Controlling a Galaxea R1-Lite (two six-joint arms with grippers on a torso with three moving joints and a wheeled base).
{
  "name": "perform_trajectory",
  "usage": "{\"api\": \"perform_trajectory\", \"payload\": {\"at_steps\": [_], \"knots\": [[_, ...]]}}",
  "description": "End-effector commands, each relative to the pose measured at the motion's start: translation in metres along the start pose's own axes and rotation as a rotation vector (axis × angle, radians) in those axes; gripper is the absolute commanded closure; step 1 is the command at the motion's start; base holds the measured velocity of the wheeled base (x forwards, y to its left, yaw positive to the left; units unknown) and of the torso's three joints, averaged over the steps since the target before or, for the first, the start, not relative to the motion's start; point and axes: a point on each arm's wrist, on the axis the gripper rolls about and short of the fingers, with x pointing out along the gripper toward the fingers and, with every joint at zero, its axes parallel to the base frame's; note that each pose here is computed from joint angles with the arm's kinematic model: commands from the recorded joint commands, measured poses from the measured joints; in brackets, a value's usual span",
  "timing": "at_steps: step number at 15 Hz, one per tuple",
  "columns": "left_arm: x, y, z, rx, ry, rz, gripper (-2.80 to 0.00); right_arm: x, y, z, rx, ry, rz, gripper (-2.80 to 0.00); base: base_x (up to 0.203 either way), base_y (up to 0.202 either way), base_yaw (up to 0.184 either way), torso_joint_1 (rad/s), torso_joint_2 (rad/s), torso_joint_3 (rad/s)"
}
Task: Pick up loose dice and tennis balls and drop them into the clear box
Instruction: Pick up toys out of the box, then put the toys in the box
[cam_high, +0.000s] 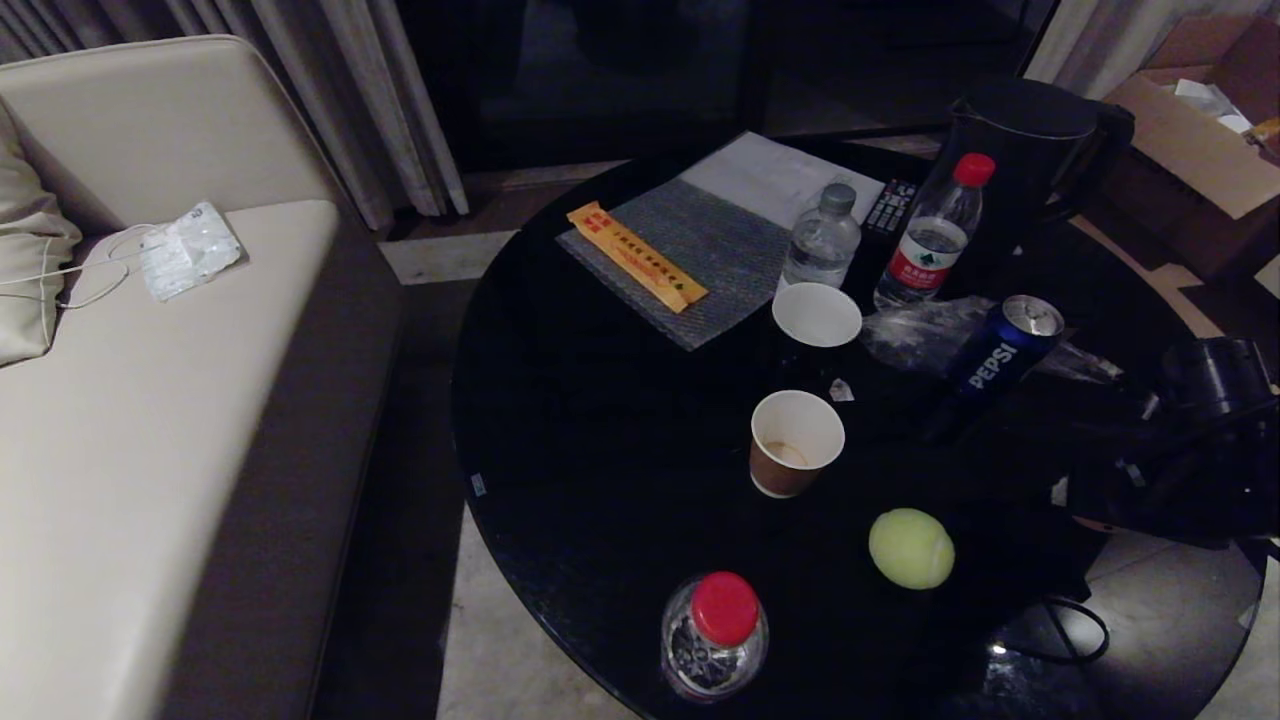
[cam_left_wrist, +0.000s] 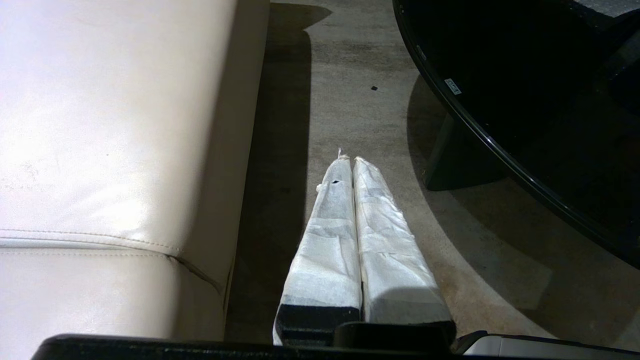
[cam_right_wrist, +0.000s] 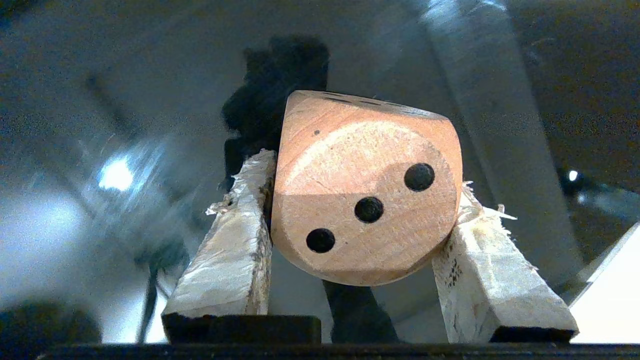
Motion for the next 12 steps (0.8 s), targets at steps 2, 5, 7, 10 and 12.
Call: {"api": "perform_trajectory", "payload": {"at_steps": [2, 5, 7, 10, 12], "knots": [[0.0, 0.0, 0.0, -0.001, 0.003, 0.001, 0.0, -0.031, 0.005, -0.004, -0.065, -0.068, 0.052, 0.0, 0.0, 0.0, 0.0, 0.0, 0.0, 0.0], [0.0, 0.0, 0.0, -0.001, 0.003, 0.001, 0.0, -0.067, -0.003, -0.014, -0.105, -0.146, 0.094, 0.0, 0.0, 0.0, 0.0, 0.0, 0.0, 0.0], [0.0, 0.0, 0.0, -0.001, 0.003, 0.001, 0.0, -0.099, -0.014, -0.027, -0.14, -0.193, 0.121, 0.0, 0.0, 0.0, 0.0, 0.0, 0.0, 0.0], [0.0, 0.0, 0.0, -0.001, 0.003, 0.001, 0.0, -0.14, -0.038, -0.063, -0.154, -0.26, 0.152, 0.0, 0.0, 0.0, 0.0, 0.0, 0.0, 0.0], [0.0, 0.0, 0.0, -0.001, 0.003, 0.001, 0.0, -0.159, -0.055, -0.094, -0.152, -0.298, 0.17, 0.0, 0.0, 0.0, 0.0, 0.0, 0.0, 0.0]]}}
